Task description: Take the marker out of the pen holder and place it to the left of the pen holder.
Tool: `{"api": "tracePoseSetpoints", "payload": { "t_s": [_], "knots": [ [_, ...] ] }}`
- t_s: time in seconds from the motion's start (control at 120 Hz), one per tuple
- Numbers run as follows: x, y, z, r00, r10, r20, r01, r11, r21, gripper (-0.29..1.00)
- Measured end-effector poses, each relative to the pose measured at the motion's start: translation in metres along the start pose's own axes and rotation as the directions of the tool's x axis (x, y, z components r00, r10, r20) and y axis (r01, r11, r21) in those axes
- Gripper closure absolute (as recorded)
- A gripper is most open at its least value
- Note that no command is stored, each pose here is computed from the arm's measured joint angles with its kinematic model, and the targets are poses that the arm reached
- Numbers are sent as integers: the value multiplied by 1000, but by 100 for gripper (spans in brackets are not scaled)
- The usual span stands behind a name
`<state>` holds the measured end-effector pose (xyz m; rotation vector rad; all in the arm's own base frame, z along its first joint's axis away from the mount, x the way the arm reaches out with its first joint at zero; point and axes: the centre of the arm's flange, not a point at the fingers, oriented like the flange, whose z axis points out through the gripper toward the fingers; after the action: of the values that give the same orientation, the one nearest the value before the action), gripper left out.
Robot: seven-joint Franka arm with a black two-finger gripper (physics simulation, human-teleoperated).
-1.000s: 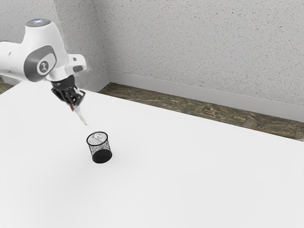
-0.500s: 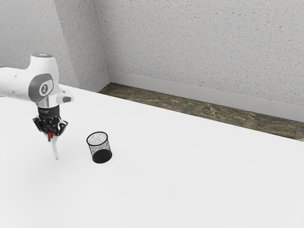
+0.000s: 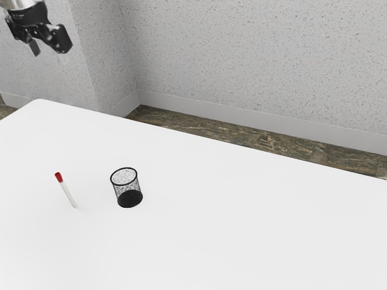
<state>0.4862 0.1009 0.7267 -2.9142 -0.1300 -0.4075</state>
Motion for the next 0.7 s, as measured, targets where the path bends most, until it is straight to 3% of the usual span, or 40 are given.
{"api": "tracePoseSetpoints", "payload": {
  "t_s": [0.083, 0.2, 0.392, 0.7],
  "knots": [
    [-11, 52, -21, 994, 95, 56, -89, 991, -97, 6],
    [-23, 67, -23, 982, 137, 130, -117, 981, -153, 4],
    [-31, 69, -17, 967, 163, 195, -128, 975, -181, 3],
    [-36, 63, -14, 959, 170, 228, -127, 973, -193, 2]
  ]
}}
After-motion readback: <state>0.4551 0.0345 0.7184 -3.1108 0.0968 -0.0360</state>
